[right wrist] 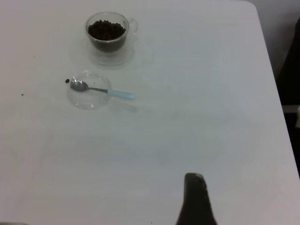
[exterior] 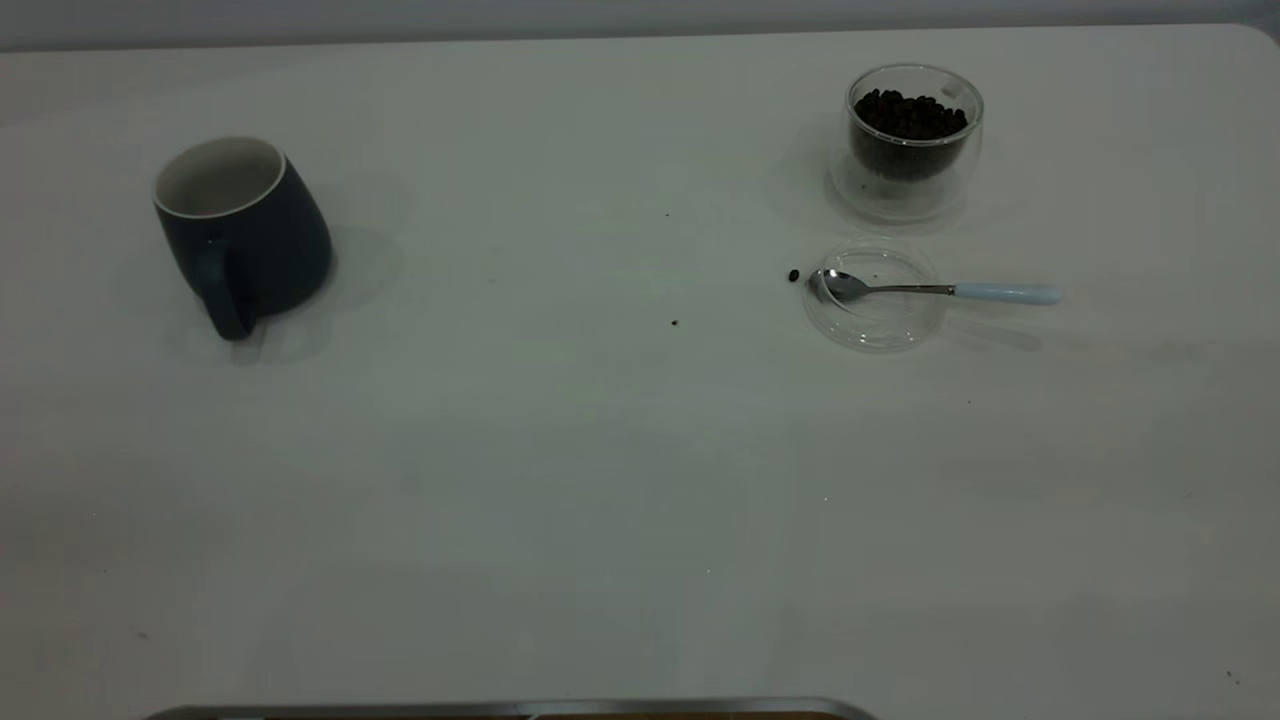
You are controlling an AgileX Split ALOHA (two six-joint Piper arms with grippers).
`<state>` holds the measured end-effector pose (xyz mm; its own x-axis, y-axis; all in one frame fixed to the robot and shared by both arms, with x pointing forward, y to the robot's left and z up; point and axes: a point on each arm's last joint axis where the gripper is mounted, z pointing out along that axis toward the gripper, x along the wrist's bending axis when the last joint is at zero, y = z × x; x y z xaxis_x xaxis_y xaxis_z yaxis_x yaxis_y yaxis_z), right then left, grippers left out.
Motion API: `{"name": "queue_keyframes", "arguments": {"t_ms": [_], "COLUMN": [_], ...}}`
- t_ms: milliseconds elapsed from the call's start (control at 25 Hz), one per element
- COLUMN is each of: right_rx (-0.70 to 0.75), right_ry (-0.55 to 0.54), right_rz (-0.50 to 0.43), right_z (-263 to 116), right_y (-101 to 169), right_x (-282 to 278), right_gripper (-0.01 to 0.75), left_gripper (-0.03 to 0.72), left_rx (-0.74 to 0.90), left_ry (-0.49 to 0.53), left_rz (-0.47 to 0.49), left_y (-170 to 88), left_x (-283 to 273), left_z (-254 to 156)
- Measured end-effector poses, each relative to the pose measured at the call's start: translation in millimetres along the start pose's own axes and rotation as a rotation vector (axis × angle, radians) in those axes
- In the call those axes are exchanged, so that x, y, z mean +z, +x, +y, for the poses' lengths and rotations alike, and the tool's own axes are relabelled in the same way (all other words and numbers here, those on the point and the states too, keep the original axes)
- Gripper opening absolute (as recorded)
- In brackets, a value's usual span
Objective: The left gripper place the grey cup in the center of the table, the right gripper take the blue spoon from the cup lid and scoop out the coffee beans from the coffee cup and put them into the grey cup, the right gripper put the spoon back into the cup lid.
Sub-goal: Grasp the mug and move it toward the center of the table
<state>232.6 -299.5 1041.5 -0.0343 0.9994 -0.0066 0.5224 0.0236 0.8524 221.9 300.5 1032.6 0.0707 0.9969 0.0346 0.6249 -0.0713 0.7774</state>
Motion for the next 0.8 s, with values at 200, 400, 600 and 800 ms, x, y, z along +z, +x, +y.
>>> {"name": "queue_keyframes", "arguments": {"t_ms": [200,400,600,800], "right_rx": [0.000,0.000,0.000,0.000], "right_ry": [0.000,0.000,0.000,0.000], "right_rz": [0.000,0.000,0.000,0.000], "right_z": [0.0,0.0,0.0,0.0], "right_y": [0.0,0.0,0.0,0.0], "right_x": [0.0,0.0,0.0,0.0], "right_gripper": [0.574,0.545,0.509,0.465], "left_gripper": [0.567,0.567,0.567,0.567], "left_rx": [0.000,0.000,0.000,0.000], "left_ry": [0.000,0.000,0.000,0.000], "left_rz": [0.000,0.000,0.000,-0.001], "left_y": [0.0,0.0,0.0,-0.1], "left_x": [0.0,0.0,0.0,0.0], "left_z": [0.0,0.0,0.0,0.0]}}
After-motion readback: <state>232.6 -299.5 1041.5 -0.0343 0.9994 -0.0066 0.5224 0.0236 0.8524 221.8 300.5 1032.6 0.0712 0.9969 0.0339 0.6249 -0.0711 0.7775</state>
